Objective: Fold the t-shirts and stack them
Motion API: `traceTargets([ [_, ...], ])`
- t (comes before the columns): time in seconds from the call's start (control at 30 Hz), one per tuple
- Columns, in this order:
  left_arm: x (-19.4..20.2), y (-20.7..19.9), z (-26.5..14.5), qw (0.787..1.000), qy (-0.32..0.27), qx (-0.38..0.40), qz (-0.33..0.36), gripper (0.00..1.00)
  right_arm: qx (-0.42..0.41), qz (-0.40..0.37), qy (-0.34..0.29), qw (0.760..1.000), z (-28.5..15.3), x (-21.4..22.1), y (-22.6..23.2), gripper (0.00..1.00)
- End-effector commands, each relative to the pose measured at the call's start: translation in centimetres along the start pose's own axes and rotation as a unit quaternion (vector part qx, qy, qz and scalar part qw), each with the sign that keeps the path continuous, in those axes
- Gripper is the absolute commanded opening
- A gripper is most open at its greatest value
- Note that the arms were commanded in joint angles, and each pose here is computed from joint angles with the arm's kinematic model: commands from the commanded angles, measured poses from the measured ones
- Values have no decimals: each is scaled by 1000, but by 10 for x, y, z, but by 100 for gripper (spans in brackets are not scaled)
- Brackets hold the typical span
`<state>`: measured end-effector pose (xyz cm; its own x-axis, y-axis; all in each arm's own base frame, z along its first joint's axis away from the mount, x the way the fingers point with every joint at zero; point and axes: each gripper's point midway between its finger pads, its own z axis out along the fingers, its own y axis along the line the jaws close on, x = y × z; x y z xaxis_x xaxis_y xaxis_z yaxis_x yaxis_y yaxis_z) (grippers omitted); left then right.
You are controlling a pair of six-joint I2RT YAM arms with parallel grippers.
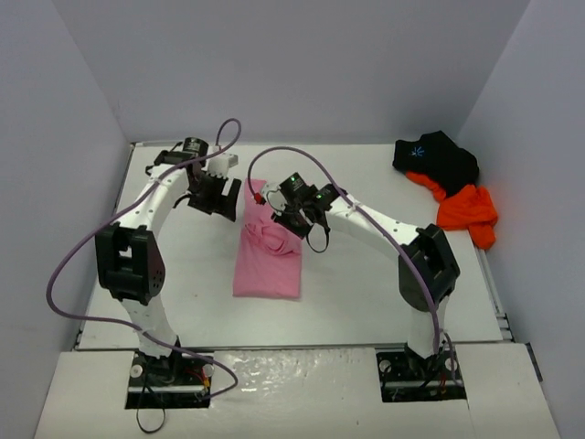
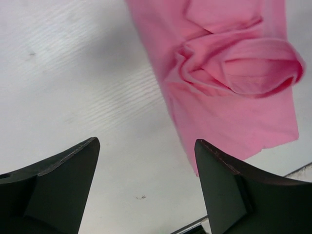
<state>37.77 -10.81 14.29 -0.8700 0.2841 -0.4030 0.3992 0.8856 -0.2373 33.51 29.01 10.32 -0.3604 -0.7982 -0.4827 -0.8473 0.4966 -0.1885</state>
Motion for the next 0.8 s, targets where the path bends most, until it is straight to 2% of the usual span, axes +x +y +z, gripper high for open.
traceTargets([
  [0.0, -36, 33, -41, 994, -80, -59, -48, 76, -50, -5, 41, 998, -7, 30, 22, 20],
  [0.23, -39, 46, -43, 990, -86, -83, -71, 77, -104, -4, 47, 993, 5, 35, 48, 20],
  [0.77, -36, 53, -46, 989, -91, -81, -79, 77, -145, -32, 47, 988, 24, 19, 88, 20],
])
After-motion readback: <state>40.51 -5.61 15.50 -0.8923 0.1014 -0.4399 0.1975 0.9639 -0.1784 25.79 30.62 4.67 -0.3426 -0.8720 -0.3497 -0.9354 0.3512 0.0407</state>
